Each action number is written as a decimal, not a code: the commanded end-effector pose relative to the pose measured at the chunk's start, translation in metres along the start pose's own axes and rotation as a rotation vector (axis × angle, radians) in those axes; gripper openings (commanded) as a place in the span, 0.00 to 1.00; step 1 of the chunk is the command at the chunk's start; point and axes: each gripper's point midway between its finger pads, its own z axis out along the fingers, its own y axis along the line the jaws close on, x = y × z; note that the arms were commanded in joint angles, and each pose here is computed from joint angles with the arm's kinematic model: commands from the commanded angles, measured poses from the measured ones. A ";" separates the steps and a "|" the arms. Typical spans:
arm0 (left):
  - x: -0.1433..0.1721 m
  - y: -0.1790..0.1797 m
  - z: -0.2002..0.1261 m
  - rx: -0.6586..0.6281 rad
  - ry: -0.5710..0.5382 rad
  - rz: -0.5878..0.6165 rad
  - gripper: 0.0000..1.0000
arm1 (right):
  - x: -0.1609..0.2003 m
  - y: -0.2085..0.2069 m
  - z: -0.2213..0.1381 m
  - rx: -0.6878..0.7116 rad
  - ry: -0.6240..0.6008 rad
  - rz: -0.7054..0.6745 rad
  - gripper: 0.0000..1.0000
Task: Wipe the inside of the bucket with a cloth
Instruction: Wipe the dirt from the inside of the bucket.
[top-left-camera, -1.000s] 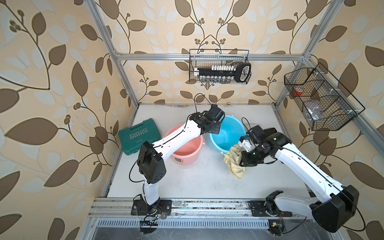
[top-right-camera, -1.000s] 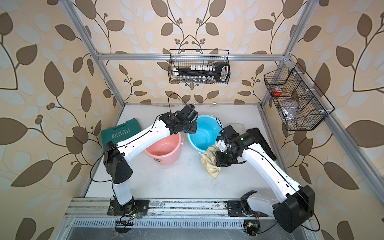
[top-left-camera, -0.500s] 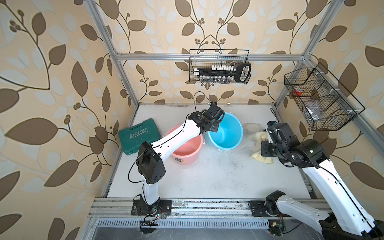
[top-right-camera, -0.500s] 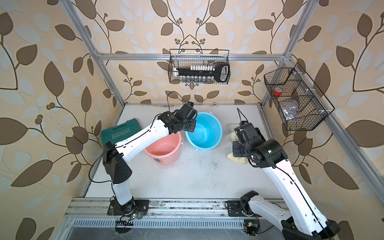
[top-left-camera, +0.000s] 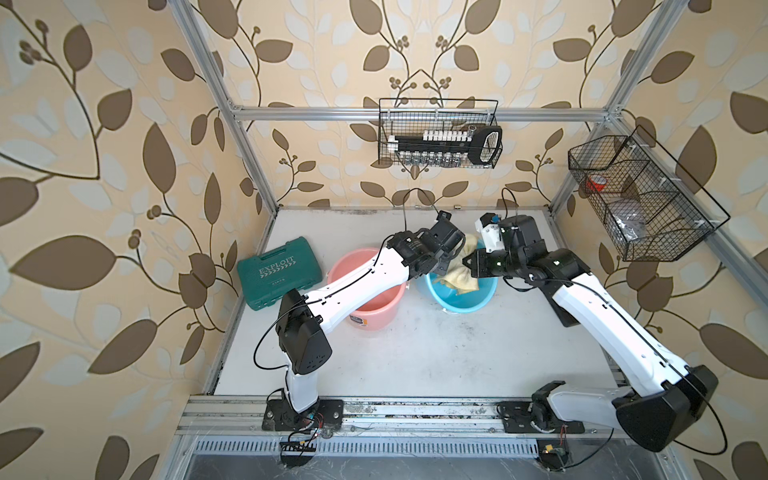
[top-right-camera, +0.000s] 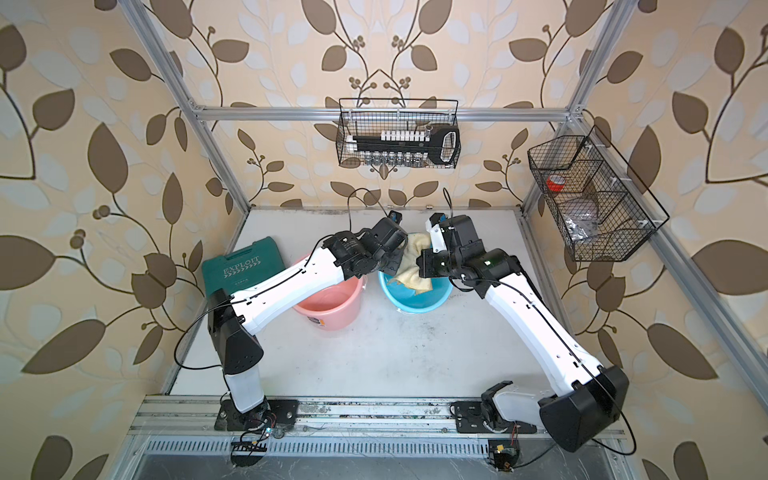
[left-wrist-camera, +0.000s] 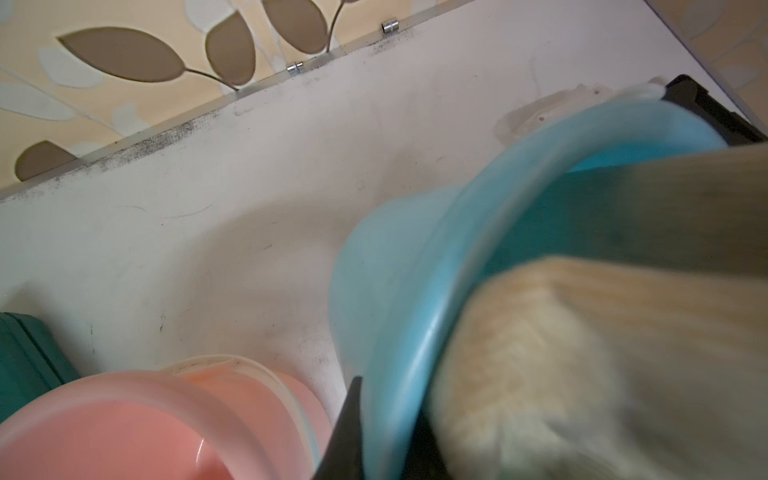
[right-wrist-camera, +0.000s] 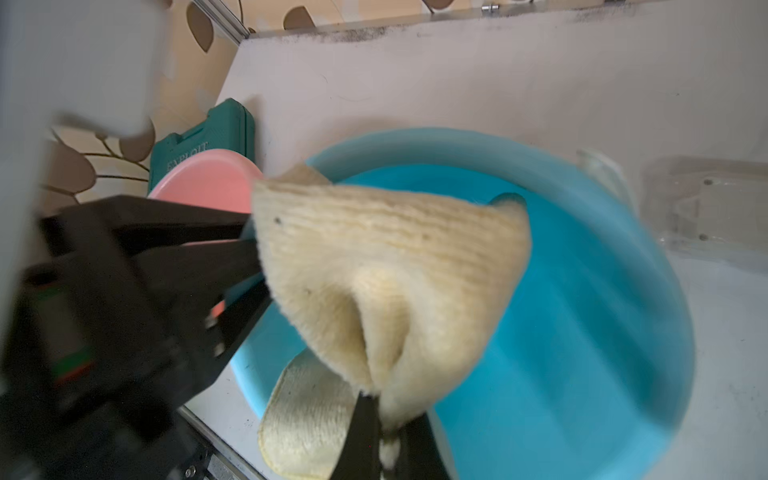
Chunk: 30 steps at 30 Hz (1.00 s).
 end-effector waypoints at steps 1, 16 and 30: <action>-0.025 0.007 -0.027 -0.017 -0.076 -0.070 0.00 | -0.003 -0.025 0.015 0.132 -0.008 0.010 0.00; -0.027 0.007 -0.028 -0.039 -0.020 -0.110 0.00 | 0.013 -0.110 -0.006 0.718 -0.015 -0.170 0.00; 0.001 -0.018 -0.017 0.084 0.104 -0.097 0.00 | -0.045 -0.073 0.009 0.574 -0.200 -0.175 0.00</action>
